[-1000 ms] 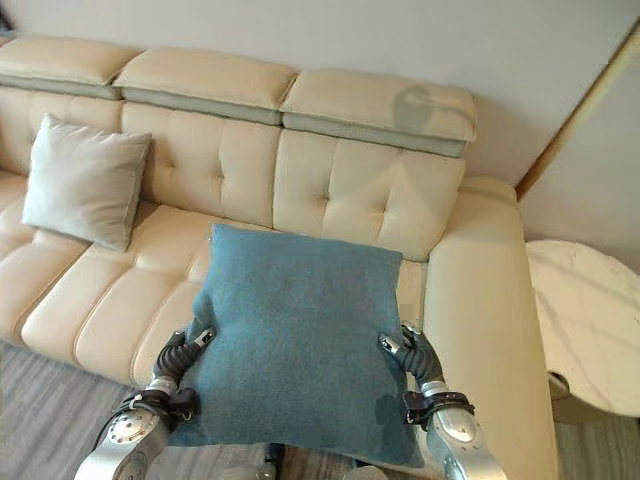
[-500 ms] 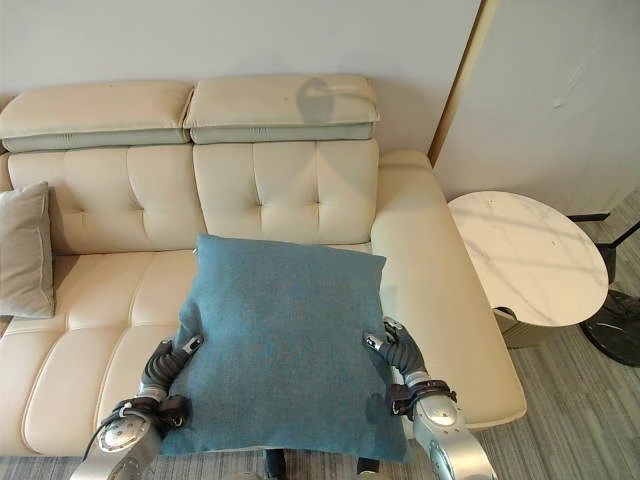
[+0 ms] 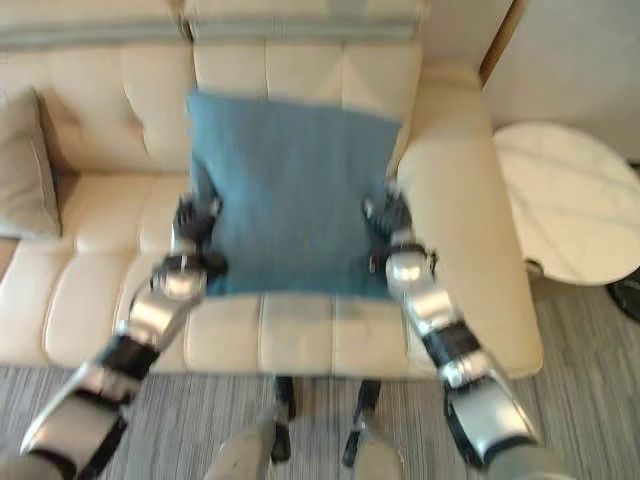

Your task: Pick up all the scattered cushions and arrange them neatly on the sofa.

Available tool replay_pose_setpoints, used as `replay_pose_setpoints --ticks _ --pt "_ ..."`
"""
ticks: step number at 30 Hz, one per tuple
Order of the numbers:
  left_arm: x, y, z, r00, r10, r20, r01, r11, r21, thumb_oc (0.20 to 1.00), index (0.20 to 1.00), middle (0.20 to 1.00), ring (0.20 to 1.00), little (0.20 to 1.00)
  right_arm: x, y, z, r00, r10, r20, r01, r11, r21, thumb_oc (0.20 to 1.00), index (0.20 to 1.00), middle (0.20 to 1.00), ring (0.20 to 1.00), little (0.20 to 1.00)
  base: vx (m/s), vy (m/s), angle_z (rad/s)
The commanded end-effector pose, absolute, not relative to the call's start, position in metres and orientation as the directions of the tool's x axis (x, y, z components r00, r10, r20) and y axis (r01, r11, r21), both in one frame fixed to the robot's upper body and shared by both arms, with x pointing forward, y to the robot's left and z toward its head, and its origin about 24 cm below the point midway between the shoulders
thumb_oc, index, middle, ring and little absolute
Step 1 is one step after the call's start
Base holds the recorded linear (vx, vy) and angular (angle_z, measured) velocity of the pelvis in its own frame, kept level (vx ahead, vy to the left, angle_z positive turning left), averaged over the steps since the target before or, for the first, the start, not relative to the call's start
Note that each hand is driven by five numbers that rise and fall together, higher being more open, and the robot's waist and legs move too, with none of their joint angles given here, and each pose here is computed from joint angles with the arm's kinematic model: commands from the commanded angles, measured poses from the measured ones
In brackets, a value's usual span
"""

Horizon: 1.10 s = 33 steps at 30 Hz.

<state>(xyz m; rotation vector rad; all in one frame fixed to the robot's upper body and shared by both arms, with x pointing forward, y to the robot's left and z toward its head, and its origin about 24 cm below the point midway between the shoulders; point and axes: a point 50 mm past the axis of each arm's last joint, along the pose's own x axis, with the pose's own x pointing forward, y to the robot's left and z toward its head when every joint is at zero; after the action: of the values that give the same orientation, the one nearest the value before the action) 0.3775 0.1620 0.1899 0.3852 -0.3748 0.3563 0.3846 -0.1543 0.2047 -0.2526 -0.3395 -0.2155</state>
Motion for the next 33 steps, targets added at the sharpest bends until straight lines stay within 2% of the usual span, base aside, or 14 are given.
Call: replay_pose_setpoints --ticks 1,4,5,6,9,11,12,14,17,22,28,29,31,33 --pt "0.371 0.136 0.329 0.525 0.140 0.839 -0.580 0.781 0.232 0.200 0.200 0.200 0.200 0.200 0.362 -0.109 0.336 0.594 -0.117 0.796 0.306 0.948 -0.089 0.200 0.200 0.200 0.200 0.200 0.00 0.000 0.00" --pt "0.368 0.147 0.378 0.364 0.112 0.925 -0.786 0.569 0.241 0.200 0.200 0.200 0.200 0.200 0.355 -0.123 0.384 0.404 -0.166 0.900 0.529 0.845 -0.081 0.200 0.200 0.200 0.200 0.200 -0.01 0.009 0.04" --pt "0.368 0.147 0.379 0.363 0.112 0.925 -0.787 0.569 0.240 0.200 0.200 0.200 0.200 0.200 0.355 -0.123 0.385 0.403 -0.166 0.900 0.529 0.845 -0.081 0.200 0.200 0.200 0.200 0.200 -0.02 0.031 0.09" --pt "0.362 0.151 0.406 0.261 0.073 0.962 -0.881 0.426 0.207 0.200 0.200 0.200 0.200 0.200 0.345 -0.136 0.417 0.236 -0.132 0.963 0.711 0.699 -0.079 0.200 0.200 0.200 0.200 0.200 0.01 0.022 0.07" --pt "0.352 0.169 0.439 0.190 0.009 0.982 -0.953 0.242 0.182 0.200 0.200 0.200 0.200 0.200 0.330 -0.159 0.462 0.109 0.000 0.994 0.900 0.426 -0.098 0.200 0.200 0.200 0.200 0.200 0.03 0.015 0.11" --pt "0.348 0.180 0.448 0.173 0.008 0.985 -0.969 0.178 0.169 0.200 0.200 0.200 0.200 0.200 0.323 -0.168 0.474 0.075 0.028 0.997 0.930 0.359 -0.080 0.200 0.200 0.200 0.200 0.200 0.04 0.024 0.17" --pt "0.339 0.242 0.452 0.176 0.121 0.977 -0.981 -0.059 0.184 1.000 1.000 1.000 1.000 1.000 0.305 -0.218 0.494 -0.005 -0.026 1.000 0.991 0.132 0.008 0.586 0.586 0.586 0.586 0.586 0.04 0.028 0.13" --pt "0.337 0.252 0.452 0.172 0.152 0.973 -0.980 -0.074 0.185 1.000 1.000 1.000 1.000 1.000 0.303 -0.234 0.493 -0.009 -0.061 0.998 0.996 0.084 0.014 1.000 1.000 1.000 1.000 1.000 0.04 0.002 0.08" --pt "0.328 0.295 0.440 0.155 0.284 0.946 -0.966 -0.155 0.205 1.000 1.000 1.000 1.000 1.000 0.294 -0.266 0.489 -0.047 -0.175 0.983 0.998 0.039 0.055 1.000 1.000 1.000 1.000 1.000 0.03 0.006 0.09" --pt "0.327 0.321 0.418 0.208 0.345 0.915 -0.940 -0.188 0.284 1.000 1.000 1.000 1.000 1.000 0.304 -0.281 0.466 0.005 -0.233 0.972 0.999 0.040 0.004 1.000 1.000 1.000 1.000 1.000 0.01 0.000 0.02" --pt "0.333 0.335 0.374 0.300 0.434 0.850 -0.942 -0.004 0.335 1.000 1.000 1.000 1.000 1.000 0.318 -0.288 0.424 0.110 -0.301 0.947 0.986 0.156 -0.065 1.000 1.000 1.000 1.000 1.000 0.02 -0.008 -0.10" --pt "0.338 0.335 0.323 0.392 0.556 0.733 -0.916 0.312 0.253 1.000 1.000 1.000 1.000 1.000 0.330 -0.290 0.375 0.277 -0.393 0.877 0.926 0.354 -0.133 1.000 1.000 1.000 1.000 1.000 0.05 -0.006 -0.16" --pt "0.344 0.323 0.269 0.520 0.631 0.577 -0.806 0.586 0.086 1.000 1.000 1.000 1.000 1.000 0.342 -0.285 0.320 0.455 -0.462 0.761 0.815 0.560 -0.147 1.000 1.000 1.000 1.000 1.000 0.04 -0.008 -0.13" --pt "0.338 0.317 0.235 0.609 0.612 0.504 -0.713 0.701 0.011 1.000 1.000 1.000 1.000 1.000 0.343 -0.287 0.278 0.556 -0.489 0.672 0.754 0.637 -0.159 1.000 1.000 1.000 1.000 1.000 0.05 -0.014 -0.16"
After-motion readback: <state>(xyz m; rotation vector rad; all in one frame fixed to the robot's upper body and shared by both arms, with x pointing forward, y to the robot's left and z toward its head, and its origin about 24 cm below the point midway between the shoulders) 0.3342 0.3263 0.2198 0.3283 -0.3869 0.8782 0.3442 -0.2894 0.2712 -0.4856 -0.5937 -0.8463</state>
